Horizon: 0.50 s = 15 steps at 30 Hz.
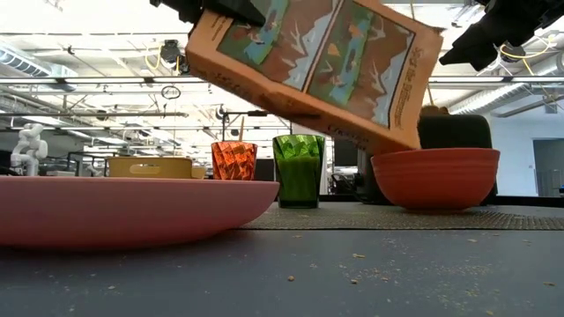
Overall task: Arrange a breakfast setting
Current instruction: Pour the cereal from the cereal box into the pink bowl
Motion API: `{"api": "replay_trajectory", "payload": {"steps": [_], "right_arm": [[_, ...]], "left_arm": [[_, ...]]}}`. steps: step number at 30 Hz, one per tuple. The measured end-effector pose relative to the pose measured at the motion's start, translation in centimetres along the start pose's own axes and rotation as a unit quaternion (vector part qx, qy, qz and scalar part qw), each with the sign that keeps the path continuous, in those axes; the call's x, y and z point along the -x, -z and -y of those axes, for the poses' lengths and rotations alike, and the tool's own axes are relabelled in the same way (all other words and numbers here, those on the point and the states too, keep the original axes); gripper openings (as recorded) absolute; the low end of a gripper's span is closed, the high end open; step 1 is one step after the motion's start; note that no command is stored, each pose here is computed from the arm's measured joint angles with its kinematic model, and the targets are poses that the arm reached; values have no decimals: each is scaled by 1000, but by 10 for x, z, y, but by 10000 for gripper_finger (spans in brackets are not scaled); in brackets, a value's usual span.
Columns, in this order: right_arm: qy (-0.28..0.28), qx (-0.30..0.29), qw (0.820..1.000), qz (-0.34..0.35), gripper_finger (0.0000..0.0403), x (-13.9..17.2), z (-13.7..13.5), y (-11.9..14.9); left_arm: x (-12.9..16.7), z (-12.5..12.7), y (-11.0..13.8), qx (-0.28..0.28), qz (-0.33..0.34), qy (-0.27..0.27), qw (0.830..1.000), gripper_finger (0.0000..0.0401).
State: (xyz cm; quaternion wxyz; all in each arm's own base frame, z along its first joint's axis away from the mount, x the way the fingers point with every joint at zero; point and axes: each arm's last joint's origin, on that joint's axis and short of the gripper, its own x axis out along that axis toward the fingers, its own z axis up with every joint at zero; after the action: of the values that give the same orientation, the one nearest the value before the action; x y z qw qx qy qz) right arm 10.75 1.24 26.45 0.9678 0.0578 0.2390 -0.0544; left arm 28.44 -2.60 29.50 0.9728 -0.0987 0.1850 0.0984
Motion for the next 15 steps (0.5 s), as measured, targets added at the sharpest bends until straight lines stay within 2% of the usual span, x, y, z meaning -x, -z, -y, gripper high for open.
{"api": "replay_trajectory", "payload": {"steps": [4, 15], "right_arm": [[0, 0, 1000, 0, 171, 0, 0, 0], [0, 0, 1000, 0, 171, 0, 0, 0]], "left_arm": [[1, 1, -5, -3, 26, 5, 1000, 195], [-2, 0, -1, -1, 8, 5, 1000, 195]]}}
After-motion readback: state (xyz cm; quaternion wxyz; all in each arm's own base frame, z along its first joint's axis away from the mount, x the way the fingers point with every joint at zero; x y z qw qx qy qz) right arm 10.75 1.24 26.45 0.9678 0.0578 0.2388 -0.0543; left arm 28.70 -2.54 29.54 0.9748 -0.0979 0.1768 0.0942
